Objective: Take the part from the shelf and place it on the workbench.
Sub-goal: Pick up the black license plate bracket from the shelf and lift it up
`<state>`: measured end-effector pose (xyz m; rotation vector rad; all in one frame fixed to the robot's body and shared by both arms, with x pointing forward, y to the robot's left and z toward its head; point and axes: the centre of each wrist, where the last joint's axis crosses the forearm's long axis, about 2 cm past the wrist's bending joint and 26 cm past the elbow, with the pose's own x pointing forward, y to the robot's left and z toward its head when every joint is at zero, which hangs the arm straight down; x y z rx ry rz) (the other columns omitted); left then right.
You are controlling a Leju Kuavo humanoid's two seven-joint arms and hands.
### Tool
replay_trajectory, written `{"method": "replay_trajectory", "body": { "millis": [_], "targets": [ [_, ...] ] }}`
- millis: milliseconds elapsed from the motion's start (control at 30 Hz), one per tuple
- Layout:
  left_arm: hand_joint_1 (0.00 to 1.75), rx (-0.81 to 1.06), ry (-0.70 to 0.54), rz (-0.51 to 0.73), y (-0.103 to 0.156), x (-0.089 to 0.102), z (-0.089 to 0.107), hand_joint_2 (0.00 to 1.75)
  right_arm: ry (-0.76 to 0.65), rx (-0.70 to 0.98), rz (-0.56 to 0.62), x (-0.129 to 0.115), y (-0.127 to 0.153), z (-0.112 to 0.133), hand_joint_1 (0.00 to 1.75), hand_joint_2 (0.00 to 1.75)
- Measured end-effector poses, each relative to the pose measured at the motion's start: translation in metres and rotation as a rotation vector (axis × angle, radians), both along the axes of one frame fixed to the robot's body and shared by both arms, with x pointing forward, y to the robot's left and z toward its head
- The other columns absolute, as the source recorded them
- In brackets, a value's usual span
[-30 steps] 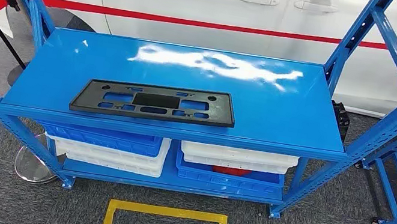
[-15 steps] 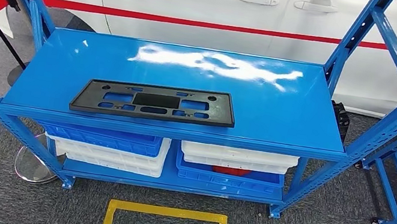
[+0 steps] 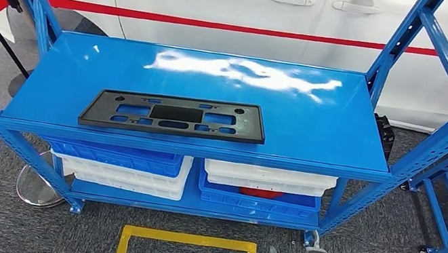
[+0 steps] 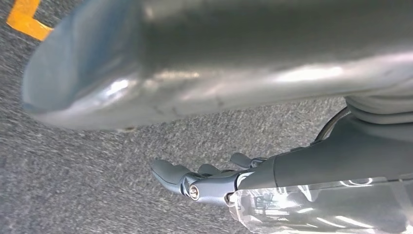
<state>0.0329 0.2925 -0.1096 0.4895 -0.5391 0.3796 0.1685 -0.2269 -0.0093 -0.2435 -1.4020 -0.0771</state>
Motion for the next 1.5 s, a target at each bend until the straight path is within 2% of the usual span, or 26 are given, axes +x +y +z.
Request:
{"method": "replay_trajectory", "body": {
  "millis": [100,200,233,333,600,800,1233,1500],
  "targets": [
    [0.00,0.006,-0.018,-0.015,0.003,0.000,0.000,0.00,-0.139,-0.023,0.028,0.014,0.001,0.023,0.00,1.75],
    [0.00,0.004,-0.035,-0.036,0.002,0.001,0.000,0.00,-0.271,-0.049,0.056,0.026,0.000,0.046,0.00,0.44],
    [0.00,0.001,-0.041,-0.043,0.001,0.000,0.000,0.00,-0.312,-0.057,0.068,0.029,-0.001,0.054,0.00,0.44],
    [0.00,-0.003,-0.057,-0.061,0.000,-0.001,-0.001,0.00,-0.421,-0.068,0.111,0.035,-0.001,0.077,0.00,1.75],
    [0.00,-0.009,-0.106,-0.112,0.000,-0.001,-0.001,0.00,-0.712,-0.070,0.270,0.042,0.009,0.144,0.00,1.75],
    [0.00,-0.008,-0.132,-0.151,-0.001,-0.001,-0.001,0.00,-0.879,-0.180,0.323,0.039,0.027,0.177,0.00,1.75],
    [0.00,-0.011,-0.149,-0.210,-0.002,0.001,-0.001,0.00,-1.150,-0.586,0.347,0.039,0.055,0.209,0.00,1.75],
    [0.00,-0.029,-0.150,-0.243,-0.007,0.002,-0.001,0.00,-1.180,-0.753,0.420,0.042,0.084,0.206,0.00,1.75]
  ]
}}
